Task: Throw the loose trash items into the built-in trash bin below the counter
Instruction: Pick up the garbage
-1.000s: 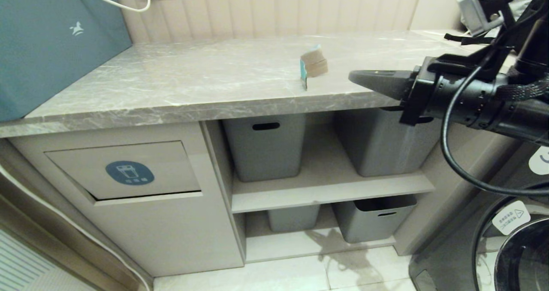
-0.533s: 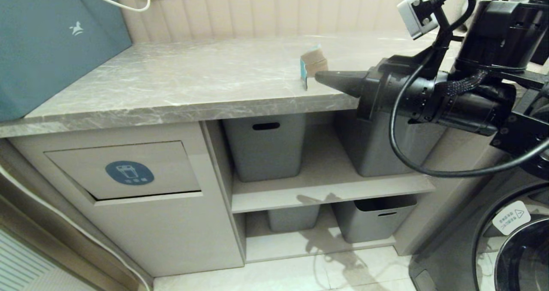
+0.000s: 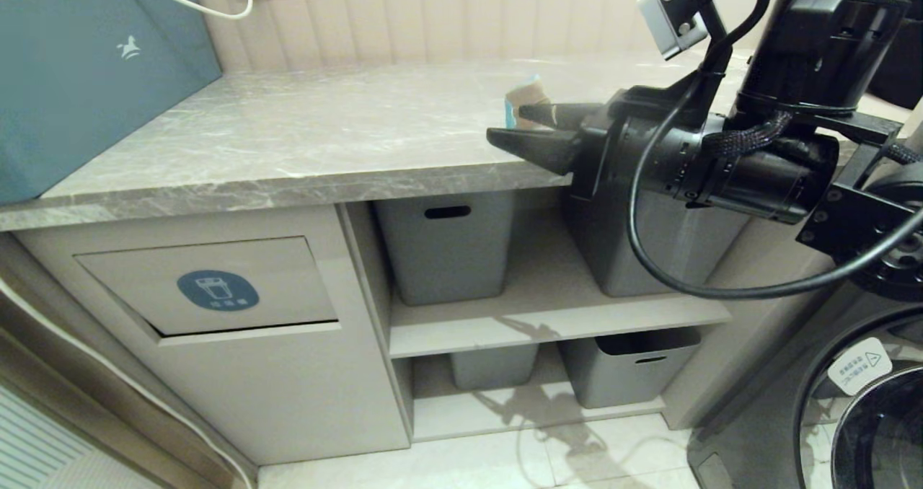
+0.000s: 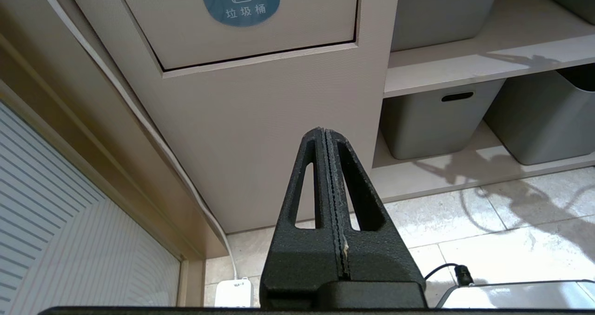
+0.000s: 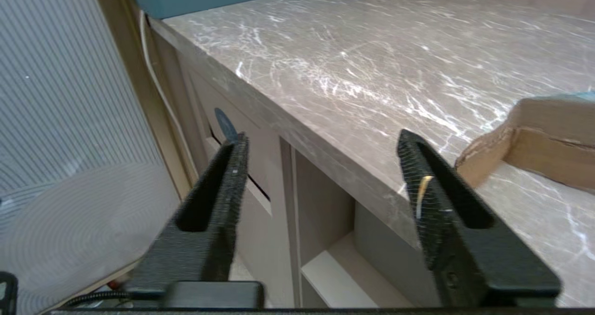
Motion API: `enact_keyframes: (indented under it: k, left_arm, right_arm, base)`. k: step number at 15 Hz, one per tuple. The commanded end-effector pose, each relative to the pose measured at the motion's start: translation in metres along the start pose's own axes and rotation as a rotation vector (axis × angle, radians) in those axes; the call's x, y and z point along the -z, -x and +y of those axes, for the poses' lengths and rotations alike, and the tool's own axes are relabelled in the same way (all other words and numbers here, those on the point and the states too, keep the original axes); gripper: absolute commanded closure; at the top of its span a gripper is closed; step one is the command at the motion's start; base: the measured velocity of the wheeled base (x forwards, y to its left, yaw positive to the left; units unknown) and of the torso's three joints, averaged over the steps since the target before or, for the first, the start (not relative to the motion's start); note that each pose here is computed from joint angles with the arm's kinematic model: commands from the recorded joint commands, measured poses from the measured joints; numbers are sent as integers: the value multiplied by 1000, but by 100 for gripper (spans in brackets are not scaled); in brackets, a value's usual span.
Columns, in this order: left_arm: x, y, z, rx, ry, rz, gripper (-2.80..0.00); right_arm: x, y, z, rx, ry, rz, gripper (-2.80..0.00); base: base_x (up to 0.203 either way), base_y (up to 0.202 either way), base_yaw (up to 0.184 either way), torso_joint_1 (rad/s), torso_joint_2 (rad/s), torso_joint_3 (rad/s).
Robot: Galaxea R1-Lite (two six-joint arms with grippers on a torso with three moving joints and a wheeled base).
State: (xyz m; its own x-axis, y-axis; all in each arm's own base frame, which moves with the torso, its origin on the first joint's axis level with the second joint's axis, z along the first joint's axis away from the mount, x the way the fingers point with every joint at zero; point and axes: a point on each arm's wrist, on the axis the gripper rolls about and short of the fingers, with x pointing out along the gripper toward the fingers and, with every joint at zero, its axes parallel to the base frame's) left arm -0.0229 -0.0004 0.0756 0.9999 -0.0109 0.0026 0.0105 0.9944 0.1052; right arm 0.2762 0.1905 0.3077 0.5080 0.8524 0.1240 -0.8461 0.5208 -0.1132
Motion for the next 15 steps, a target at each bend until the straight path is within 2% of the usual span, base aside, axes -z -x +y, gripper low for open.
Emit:
enact_keyframes:
  k: [1, 5, 7, 12, 15]
  left_arm:
    - [0, 0, 0, 0, -1, 1, 0]
    - [0, 0, 0, 0, 1, 1, 0]
    - [1, 0, 0, 0, 1, 1, 0]
    - [1, 0, 0, 2, 0, 2, 0]
    - [1, 0, 0, 2, 0, 2, 0]
  right_arm:
    - [-1, -2, 3, -15, 2, -7, -280]
    - [20, -18, -6, 4, -8, 37, -280]
    - [31, -26, -12, 53, 27, 62, -280]
    - [5, -24, -29, 109, 73, -17, -280]
    - [3, -20, -37, 136, 86, -22, -280]
  base:
    - [0, 0, 0, 0, 0, 0]
    - [0, 0, 0, 0, 0, 0]
    - [0, 0, 0, 0, 0, 0]
    - [0, 0, 0, 0, 0, 0]
    - [0, 0, 0, 0, 0, 0]
